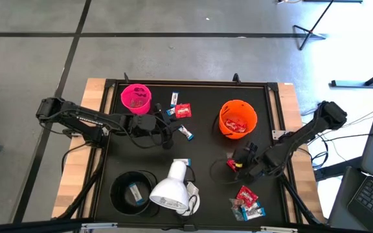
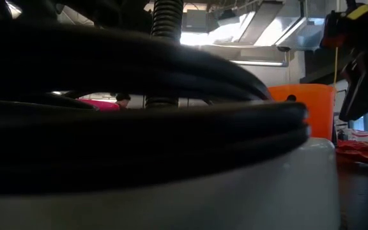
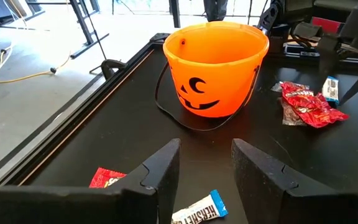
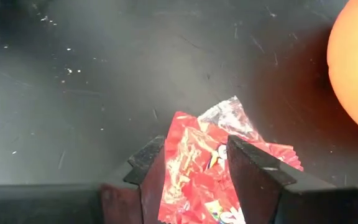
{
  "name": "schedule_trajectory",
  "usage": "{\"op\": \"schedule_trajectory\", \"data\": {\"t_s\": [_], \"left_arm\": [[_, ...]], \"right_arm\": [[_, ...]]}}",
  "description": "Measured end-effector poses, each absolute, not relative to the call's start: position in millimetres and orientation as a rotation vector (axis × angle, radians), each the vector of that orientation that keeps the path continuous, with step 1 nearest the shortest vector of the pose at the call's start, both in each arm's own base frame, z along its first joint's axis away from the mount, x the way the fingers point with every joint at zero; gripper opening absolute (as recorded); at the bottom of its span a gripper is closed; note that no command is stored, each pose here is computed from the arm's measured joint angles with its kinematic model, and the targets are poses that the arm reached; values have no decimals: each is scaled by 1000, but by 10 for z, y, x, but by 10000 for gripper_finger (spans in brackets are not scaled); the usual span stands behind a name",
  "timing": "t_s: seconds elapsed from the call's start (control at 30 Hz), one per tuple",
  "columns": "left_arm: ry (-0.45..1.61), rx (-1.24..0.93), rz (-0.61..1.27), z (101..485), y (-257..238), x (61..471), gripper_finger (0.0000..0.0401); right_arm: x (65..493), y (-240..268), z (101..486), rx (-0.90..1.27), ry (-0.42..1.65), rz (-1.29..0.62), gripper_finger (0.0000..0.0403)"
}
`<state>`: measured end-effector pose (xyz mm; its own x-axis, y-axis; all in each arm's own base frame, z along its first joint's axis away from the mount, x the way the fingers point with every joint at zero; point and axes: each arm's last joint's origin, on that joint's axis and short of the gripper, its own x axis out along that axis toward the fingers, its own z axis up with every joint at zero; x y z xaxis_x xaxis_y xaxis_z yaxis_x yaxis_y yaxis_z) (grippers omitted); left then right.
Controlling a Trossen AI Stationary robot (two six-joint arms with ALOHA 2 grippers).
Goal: Sort candy
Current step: Put the red candy into the orange bucket
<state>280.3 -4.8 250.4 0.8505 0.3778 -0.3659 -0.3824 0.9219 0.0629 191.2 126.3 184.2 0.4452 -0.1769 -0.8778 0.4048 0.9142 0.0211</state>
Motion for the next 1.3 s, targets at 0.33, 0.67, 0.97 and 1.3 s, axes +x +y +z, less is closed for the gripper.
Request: {"op": "schedule_trajectory", "data": {"t_s": [0.33, 0.67, 0.97, 1.3], "left_arm": [[383, -14, 400, 2503, -49, 2803, 136], [393, -36, 403, 2466, -51, 2823, 136], [397, -37, 402, 2463, -52, 2819, 136], [398, -37, 402, 2463, -52, 2820, 136]], "right_arm": [[1946, 1264, 1841, 237, 978, -410, 165], [1953, 1248, 1849, 216, 930, -449, 165], [1928, 1226, 1841, 260, 930, -506, 165], [1748, 1201, 1797, 318, 1090, -605, 165]]}}
